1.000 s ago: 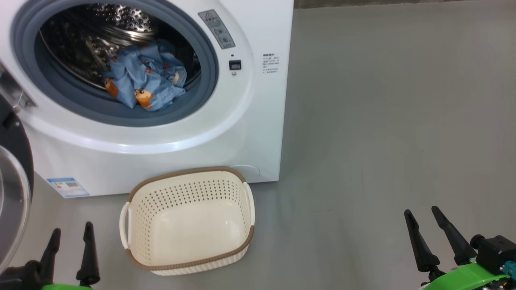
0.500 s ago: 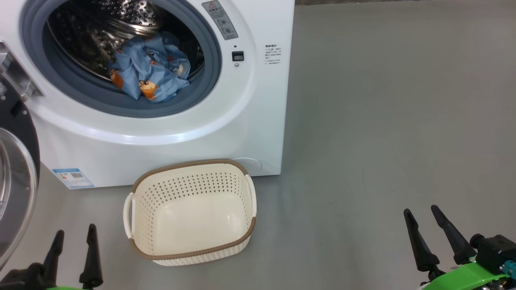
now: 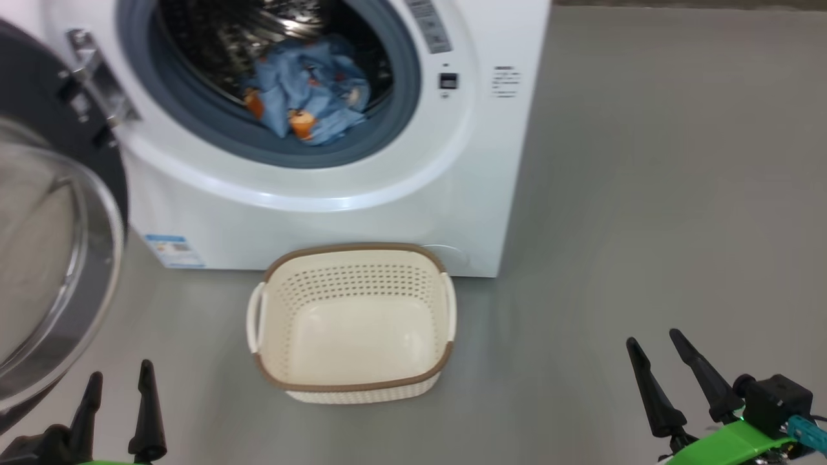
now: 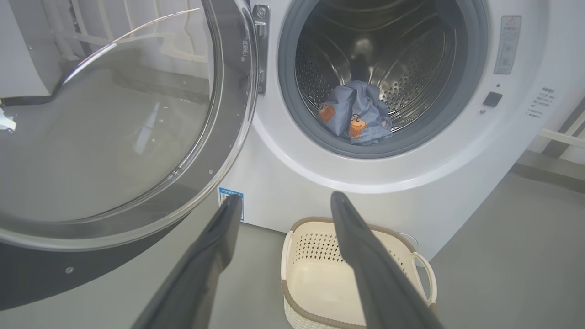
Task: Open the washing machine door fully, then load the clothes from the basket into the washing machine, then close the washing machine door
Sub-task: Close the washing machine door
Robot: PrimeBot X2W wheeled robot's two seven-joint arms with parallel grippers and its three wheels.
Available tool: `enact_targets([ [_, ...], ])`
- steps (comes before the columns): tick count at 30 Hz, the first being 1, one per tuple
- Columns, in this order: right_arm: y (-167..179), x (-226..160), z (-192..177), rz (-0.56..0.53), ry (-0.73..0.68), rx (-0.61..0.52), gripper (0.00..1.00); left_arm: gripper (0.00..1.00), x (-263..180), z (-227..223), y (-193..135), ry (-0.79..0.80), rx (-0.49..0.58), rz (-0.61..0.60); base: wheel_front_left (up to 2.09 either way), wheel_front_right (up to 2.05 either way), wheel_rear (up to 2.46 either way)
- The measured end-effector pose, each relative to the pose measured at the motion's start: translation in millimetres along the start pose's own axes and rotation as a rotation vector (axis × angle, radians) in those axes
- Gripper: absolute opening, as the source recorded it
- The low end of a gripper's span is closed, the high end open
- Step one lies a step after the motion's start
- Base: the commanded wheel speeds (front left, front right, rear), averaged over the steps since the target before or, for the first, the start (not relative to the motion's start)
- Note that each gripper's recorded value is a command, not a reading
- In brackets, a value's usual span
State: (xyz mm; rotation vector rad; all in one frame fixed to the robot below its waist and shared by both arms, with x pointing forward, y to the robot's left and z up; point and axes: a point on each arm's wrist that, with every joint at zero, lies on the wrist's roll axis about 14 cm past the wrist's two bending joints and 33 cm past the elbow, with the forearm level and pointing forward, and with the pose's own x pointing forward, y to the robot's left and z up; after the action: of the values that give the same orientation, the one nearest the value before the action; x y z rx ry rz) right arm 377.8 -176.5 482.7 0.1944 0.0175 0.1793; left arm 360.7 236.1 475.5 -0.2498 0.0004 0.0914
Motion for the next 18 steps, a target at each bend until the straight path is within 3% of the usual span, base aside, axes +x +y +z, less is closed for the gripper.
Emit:
enact_targets([
  [18,104.3,59.2,-17.6,0.34,0.046,-0.004,1.0,1.0,-65.2,18.1,74.3,-0.068,-0.03,0.285,0.0,0.0,0.0],
])
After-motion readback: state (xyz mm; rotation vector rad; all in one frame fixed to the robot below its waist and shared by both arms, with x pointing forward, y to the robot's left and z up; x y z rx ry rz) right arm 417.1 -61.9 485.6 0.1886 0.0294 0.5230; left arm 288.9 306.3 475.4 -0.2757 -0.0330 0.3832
